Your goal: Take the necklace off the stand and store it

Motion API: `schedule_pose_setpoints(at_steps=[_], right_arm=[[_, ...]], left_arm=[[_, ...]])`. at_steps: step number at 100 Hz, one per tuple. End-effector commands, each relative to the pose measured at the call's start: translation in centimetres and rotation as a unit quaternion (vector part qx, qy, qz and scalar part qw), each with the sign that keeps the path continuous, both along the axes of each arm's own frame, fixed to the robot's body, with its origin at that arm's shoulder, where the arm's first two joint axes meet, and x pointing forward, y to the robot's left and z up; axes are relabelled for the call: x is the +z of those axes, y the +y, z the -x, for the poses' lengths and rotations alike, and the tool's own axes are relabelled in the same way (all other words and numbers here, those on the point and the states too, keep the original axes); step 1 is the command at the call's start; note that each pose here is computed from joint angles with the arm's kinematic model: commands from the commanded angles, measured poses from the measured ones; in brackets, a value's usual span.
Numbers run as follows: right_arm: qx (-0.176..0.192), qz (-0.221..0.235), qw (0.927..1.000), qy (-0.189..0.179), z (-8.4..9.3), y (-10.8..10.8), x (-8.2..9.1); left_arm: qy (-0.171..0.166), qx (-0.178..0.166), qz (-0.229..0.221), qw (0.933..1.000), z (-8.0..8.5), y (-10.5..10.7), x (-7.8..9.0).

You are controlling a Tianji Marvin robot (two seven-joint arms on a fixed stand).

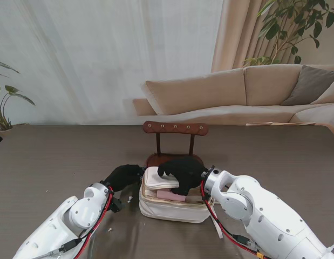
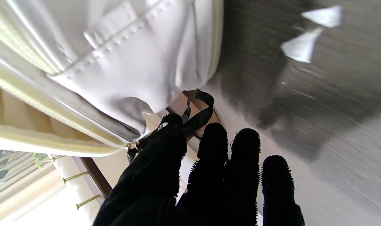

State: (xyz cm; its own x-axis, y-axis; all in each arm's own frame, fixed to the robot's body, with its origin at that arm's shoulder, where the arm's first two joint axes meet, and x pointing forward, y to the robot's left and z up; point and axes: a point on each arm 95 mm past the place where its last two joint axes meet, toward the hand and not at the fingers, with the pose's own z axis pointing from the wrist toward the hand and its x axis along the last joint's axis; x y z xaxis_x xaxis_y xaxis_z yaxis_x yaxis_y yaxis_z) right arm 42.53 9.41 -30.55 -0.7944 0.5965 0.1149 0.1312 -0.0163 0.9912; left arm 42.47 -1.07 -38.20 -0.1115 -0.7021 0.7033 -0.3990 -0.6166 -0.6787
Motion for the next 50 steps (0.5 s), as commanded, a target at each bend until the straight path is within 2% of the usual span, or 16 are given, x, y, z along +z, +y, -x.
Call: schedule_pose_setpoints(at_steps=[1, 28, 50], right_arm=[[0.000, 0.023, 0.9993, 0.028, 0.7, -0.4, -2.2], [0.002, 0.023, 0.9993, 0.029, 0.8, -0.4, -2.2], [0.002, 0.024, 0.9993, 0.030, 0.8, -0.3, -2.3]], left_arm=[[0.008, -0.003, -0.009, 0.9999, 0.3, 0.7, -0.1], [0.015, -0.012, -0.031, 0.9993, 0.7, 1.6, 0.4], [0.022, 0.011, 0.015, 0.9996, 0.5, 0.6, -0.8]])
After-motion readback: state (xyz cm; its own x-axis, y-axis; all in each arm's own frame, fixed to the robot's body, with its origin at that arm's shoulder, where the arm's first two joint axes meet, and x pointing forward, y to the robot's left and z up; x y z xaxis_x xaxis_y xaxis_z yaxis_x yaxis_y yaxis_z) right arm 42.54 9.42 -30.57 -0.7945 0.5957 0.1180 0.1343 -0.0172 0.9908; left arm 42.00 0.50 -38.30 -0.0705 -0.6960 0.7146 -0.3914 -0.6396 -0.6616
